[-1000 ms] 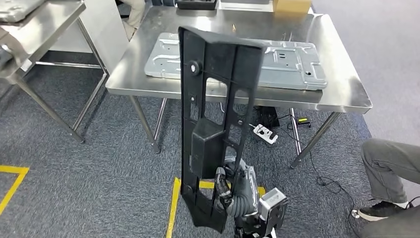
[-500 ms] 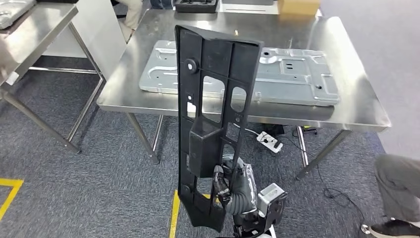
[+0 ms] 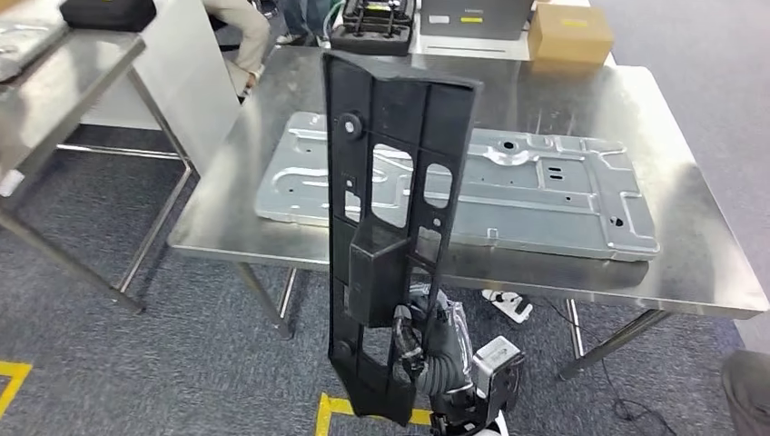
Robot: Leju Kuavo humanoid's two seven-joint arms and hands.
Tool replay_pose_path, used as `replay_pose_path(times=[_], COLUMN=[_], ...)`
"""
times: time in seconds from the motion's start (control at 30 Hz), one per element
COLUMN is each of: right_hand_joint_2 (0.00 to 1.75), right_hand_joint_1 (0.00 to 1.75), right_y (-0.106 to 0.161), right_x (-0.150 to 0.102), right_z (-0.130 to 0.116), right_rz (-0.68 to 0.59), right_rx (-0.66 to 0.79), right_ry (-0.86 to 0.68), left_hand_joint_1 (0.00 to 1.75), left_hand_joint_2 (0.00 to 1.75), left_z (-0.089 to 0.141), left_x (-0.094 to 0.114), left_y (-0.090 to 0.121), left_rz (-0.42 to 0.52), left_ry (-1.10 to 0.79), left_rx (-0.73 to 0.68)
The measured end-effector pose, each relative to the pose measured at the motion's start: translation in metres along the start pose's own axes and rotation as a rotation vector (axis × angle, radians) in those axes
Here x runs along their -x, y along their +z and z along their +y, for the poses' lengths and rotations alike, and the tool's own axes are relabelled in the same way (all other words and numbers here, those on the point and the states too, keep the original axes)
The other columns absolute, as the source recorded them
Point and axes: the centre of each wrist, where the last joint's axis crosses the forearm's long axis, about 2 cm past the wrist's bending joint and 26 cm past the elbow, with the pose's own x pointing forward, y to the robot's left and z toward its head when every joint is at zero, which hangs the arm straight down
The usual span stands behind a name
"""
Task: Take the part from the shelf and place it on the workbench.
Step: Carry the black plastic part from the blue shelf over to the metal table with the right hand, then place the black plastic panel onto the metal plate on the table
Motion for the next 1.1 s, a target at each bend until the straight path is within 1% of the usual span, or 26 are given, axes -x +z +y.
replay_pose_path(times=[0.17, 0.47, 0.93, 1.1], right_hand_joint_2=[1.75, 1.75, 1.75, 1.75], right_hand_joint_1=[1.75, 1.75, 1.75, 1.75], right_y=[-0.004, -0.002, -0.003, -0.014], right_x=[-0.002, -0.001, 0.0, -0.007], right_z=[0.001, 0.001, -0.001, -0.001], right_rz=[-0.015, -0.008, -0.011, -0.024], right_rx=[-0.004, -0.001, 0.013, 0.009], right_ry=[-0.002, -0.003, 0.007, 0.041], left_hand_joint_1=[0.0, 0.0, 0.0, 0.0], left_hand_joint_2=[1.75, 1.75, 1.75, 1.75], left_z=[0.004, -0.001, 0.002, 0.005], left_x=[-0.007, 0.004, 0.003, 0.001], left_y=[-0.001, 0.0, 0.0, -0.001], left_rz=[-0.015, 0.009, 0.011, 0.01], left_ry=[-0.001, 0.0, 0.001, -0.002], left_rx=[-0.007, 0.0, -0.003, 0.009])
